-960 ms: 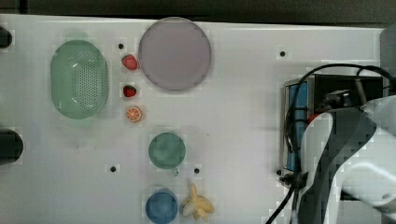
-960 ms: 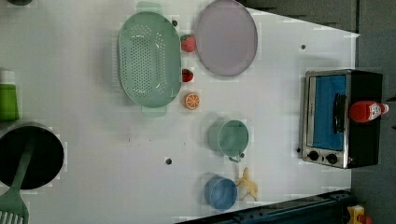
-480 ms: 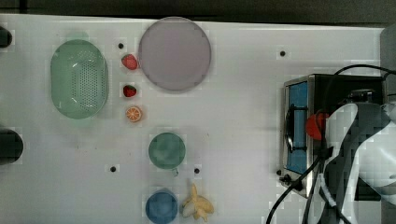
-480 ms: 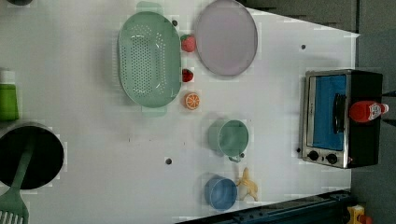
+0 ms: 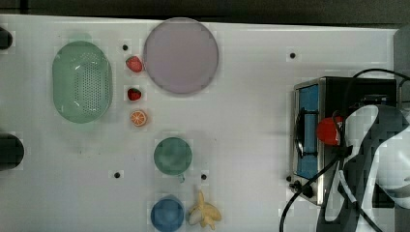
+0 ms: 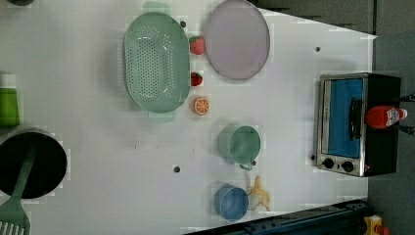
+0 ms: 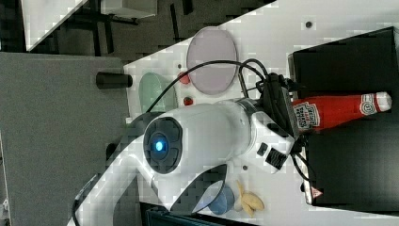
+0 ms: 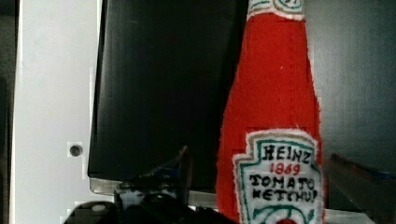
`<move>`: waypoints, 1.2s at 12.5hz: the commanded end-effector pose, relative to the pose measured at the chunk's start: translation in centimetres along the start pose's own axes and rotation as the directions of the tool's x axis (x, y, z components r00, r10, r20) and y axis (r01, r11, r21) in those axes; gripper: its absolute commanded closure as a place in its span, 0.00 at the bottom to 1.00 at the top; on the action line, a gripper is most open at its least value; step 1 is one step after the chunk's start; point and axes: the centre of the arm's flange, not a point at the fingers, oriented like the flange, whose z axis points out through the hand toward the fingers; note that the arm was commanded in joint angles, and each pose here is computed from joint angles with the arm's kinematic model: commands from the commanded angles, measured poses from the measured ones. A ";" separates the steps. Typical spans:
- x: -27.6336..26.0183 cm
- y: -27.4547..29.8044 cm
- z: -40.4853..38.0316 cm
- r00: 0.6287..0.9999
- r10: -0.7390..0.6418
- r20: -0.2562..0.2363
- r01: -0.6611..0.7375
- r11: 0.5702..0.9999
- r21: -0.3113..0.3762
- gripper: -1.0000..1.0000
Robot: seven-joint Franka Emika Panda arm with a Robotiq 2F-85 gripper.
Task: Pick Ketchup from oven and place it on table.
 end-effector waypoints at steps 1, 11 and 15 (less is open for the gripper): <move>1.2 0.5 2.0 0.999 0.044 0.028 -0.044 0.999 -0.002 0.00; 0.3 -1.8 -3.0 0.998 -0.062 -0.012 0.062 0.998 0.016 0.36; -4.7 -4.9 -10.9 0.936 -0.352 0.000 0.352 0.936 -0.002 0.36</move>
